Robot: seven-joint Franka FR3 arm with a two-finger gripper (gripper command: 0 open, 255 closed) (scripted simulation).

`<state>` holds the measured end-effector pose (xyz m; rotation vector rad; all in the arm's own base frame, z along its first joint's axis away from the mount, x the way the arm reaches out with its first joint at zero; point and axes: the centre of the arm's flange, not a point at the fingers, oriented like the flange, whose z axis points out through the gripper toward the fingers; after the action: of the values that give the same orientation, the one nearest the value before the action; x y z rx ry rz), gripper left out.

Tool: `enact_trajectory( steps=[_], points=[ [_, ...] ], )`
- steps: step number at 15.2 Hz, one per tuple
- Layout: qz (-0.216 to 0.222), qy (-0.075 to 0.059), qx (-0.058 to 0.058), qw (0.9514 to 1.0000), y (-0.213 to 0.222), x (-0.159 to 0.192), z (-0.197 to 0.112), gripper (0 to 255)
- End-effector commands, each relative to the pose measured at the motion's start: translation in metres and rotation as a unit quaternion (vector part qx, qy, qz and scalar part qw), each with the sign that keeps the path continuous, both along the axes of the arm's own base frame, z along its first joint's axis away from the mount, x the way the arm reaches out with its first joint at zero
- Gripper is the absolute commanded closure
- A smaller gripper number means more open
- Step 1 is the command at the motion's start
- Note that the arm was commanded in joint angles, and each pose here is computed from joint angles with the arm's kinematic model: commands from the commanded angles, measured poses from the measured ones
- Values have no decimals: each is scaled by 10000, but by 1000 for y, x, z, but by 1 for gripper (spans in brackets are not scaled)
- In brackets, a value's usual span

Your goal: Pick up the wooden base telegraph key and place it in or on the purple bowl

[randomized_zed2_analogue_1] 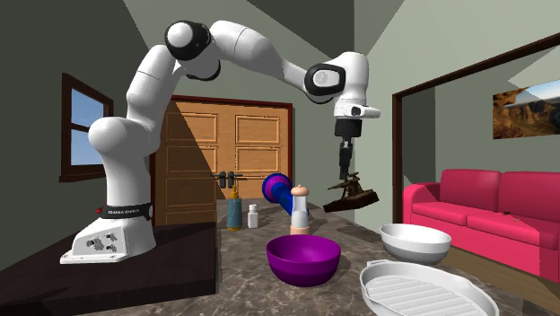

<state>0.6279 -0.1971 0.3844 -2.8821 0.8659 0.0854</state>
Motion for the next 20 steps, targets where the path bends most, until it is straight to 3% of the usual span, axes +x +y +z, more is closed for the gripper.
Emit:
enact_trajectory(
  steps=[1, 15, 20],
  points=[
    [-1, -4, 0, 10000, -15, -18, 8, 255],
    [-1, -4, 0, 10000, -127, -165, 53, 255],
    [-1, -4, 0, 10000, -127, -165, 27, 255]
  ],
)
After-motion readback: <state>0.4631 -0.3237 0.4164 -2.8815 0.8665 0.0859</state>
